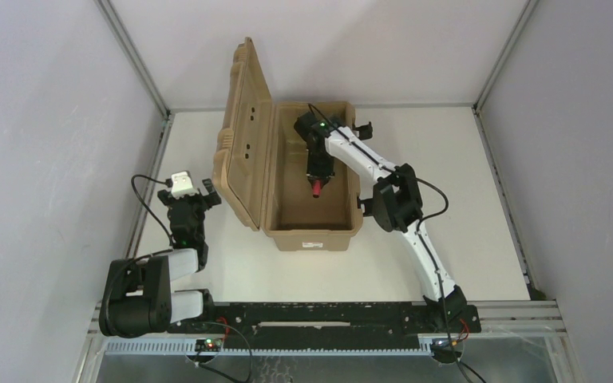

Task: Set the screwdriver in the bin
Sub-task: Place the screwdriver in the bin.

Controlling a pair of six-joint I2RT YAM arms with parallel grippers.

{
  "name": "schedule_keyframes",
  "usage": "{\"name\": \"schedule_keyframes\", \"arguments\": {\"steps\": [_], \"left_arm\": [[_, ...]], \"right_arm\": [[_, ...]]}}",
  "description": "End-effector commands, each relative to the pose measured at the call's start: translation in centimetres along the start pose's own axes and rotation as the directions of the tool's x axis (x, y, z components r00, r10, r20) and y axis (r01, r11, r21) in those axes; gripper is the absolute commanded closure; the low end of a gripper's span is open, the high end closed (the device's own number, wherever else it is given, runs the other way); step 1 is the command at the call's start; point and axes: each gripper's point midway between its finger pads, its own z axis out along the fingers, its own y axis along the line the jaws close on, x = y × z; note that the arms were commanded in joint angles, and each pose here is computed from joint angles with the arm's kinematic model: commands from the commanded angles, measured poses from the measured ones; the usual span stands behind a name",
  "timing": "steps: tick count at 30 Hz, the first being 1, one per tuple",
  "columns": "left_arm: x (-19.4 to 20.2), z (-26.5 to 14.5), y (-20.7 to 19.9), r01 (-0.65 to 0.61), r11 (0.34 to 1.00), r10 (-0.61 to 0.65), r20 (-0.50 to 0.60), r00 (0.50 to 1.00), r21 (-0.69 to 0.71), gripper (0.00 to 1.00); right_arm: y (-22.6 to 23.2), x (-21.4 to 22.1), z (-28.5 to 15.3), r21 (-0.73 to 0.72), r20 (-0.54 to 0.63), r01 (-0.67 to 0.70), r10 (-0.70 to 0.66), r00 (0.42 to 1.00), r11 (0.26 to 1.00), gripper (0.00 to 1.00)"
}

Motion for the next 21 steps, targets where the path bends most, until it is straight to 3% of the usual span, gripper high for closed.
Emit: {"name": "schedule_keyframes", "arguments": {"steps": [1, 15, 21], "left_arm": [[-1.0, 0.2, 0.0, -0.01, 1.0, 0.01, 0.037, 0.999, -0.006, 0.0], [-1.0, 0.2, 0.0, -0.01, 1.0, 0.01, 0.036, 0.999, -0.006, 0.0], [-1.1, 0.2, 0.0, -0.01, 1.0, 0.01, 0.037, 0.999, -0.006, 0.0]], "right_arm": [[-1.0, 0.0, 1.5, 0.059, 0.012, 0.059, -0.06, 0.998, 0.997, 1.0], [-0.8, 2.0, 5.2, 0.009, -0.092, 0.103, -0.102, 0.99, 0.995, 0.99], [-0.5, 1.7, 4.5, -0.027, -0.095, 0.096, -0.098, 0.991, 0.995, 0.66]]}}
